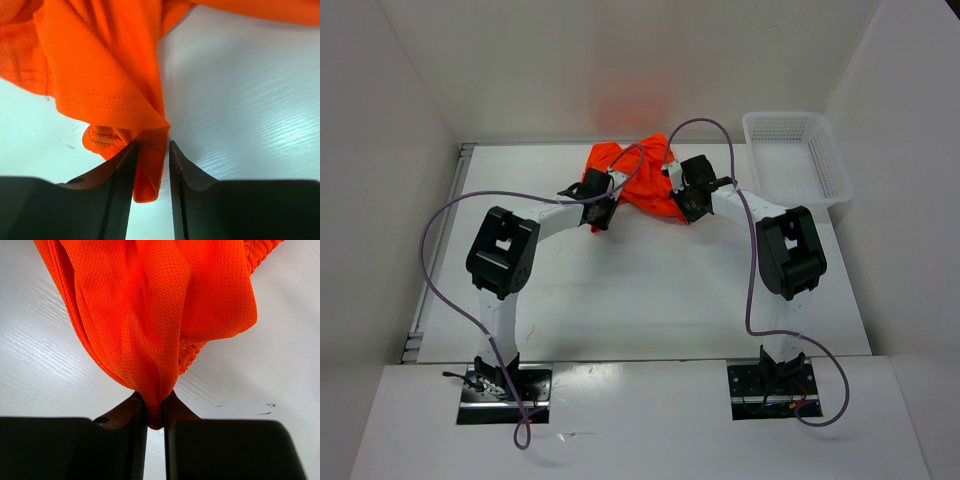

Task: Fold and stack the shorts
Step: Flatten the shorts out

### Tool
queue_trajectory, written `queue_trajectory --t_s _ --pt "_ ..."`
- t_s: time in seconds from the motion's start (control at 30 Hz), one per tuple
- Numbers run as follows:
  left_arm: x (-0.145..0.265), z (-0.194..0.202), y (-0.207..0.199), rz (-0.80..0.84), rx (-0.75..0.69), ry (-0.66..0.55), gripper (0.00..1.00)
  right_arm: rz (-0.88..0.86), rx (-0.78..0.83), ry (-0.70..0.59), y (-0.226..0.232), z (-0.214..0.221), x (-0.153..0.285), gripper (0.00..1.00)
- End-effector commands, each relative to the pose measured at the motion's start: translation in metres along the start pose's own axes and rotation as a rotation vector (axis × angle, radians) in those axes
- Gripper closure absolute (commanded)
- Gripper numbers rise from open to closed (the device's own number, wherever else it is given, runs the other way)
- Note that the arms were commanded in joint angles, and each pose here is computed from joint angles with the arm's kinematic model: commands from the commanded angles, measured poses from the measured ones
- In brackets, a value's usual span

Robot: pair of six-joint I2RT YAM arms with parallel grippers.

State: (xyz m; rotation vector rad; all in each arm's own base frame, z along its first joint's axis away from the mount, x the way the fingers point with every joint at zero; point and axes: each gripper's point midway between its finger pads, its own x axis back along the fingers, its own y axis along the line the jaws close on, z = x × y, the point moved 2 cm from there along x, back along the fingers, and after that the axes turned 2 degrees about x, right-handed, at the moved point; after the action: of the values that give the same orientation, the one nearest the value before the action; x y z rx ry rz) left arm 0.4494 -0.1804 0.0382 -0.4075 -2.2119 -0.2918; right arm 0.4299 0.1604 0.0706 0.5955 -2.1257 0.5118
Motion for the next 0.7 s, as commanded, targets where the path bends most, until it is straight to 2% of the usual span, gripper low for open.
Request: queue_trajectory --t_s 0.0,0.1,0.2,0.4,0.5,0.6,0.67 --pt "0.001 0.035 0.024 -0.077 0.012 0.101 0.61 0.016 0.017 -0.071 -0.008 -0.019 0.02 1.0" --pt "0.001 0.041 0.035 -0.108 0.027 0.115 0.61 0.016 0.017 -0.071 -0.008 -0.019 0.02 1.0" --pt "0.007 0.036 0.044 -0.165 0.027 0.094 0.39 0.025 0.026 -0.068 -0.009 -0.018 0.022 1.0" --pt "0.03 0.034 0.046 -0.15 0.033 0.113 0.3 0.037 0.047 -0.045 -0.011 -0.009 0.02 1.0" --pt "0.031 0.052 0.042 -0.1 0.041 0.171 0.31 0.037 0.056 -0.045 -0.011 -0.008 0.019 1.0" --pt "0.027 0.057 0.033 -0.042 0.045 0.189 0.41 0.037 0.056 -0.045 -0.011 -0.008 0.019 1.0" --pt "0.024 0.054 0.027 -0.005 0.049 0.185 0.43 0.04 0.056 -0.053 -0.012 -0.011 0.02 1.0"
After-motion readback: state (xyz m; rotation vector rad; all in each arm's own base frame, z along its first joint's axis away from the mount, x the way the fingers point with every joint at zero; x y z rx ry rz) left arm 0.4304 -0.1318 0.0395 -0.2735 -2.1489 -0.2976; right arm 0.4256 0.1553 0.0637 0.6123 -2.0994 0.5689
